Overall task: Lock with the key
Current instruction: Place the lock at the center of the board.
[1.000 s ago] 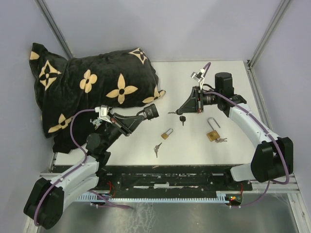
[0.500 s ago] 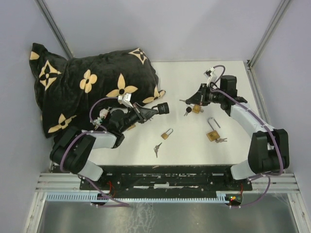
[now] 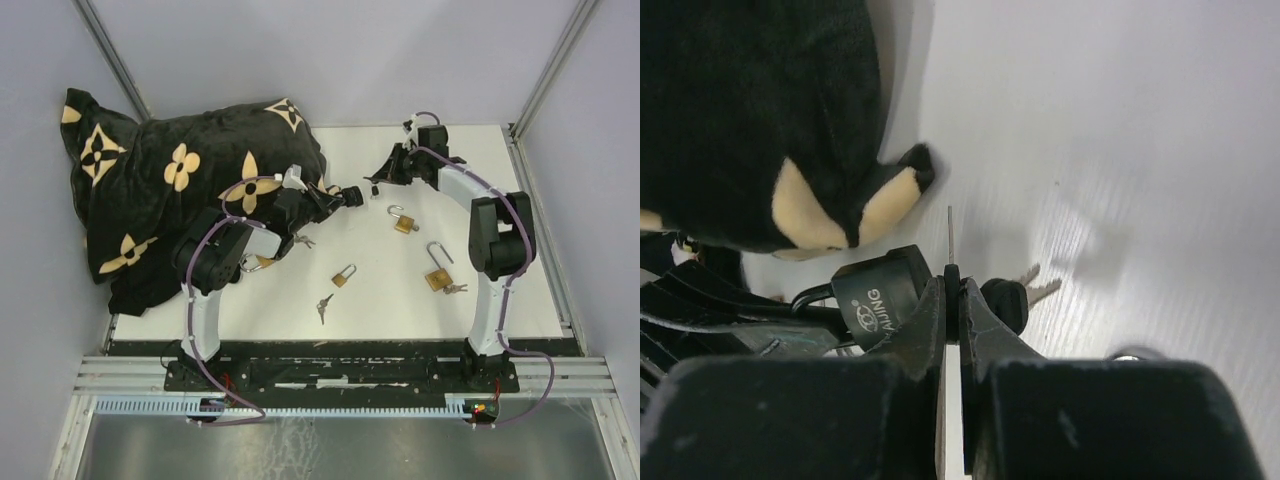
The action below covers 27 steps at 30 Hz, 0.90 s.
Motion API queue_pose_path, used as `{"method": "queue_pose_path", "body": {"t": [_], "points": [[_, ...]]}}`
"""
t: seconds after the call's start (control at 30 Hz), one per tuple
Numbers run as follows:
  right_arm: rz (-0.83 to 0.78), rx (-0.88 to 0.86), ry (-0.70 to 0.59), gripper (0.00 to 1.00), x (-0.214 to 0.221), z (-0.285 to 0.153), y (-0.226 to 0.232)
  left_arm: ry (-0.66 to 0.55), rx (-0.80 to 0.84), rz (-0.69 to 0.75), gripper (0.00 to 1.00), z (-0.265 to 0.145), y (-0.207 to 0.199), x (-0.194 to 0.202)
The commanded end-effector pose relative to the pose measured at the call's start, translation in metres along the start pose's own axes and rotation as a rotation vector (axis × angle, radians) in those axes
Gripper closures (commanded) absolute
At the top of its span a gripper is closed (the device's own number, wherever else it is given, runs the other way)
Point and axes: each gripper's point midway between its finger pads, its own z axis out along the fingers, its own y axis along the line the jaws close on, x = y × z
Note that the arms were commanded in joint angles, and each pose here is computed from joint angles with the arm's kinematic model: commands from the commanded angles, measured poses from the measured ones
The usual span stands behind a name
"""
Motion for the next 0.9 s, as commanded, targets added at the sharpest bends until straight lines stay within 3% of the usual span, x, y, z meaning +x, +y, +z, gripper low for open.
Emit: {"method": "queue_pose_path", "body": {"t": [0.0,0.27,0.43,0.53,0.7,0.87], "points": [[0.029,0.034,-0.008,0.94,-0.008,0.024,0.001,-0.082,0.058,-0.013,0.93,0.03,-0.029,-0.025],[0.052,0.032,0.011,0.89,0.0,0.044,-0.008,-0.052,-0.045,-0.02,0.86,0.05,-0.004,-0.014],[0.045,0.056,0.056,0.62,0.009,0.052,-0.019,-0.04,-0.097,0.026,0.54,0.047,-0.001,-0.014],[-0.003,0.061,0.077,0.51,0.01,0.049,-0.02,-0.067,-0.125,0.06,0.38,0.032,-0.004,-0.019],[-0.18,0.073,0.05,0.34,-0.008,0.019,-0.009,-0.088,-0.156,0.129,0.3,0.004,-0.015,-0.029],[-0.352,0.052,0.026,0.25,-0.02,-0.03,0.01,-0.102,-0.191,0.243,0.23,-0.027,-0.036,-0.038]]}}
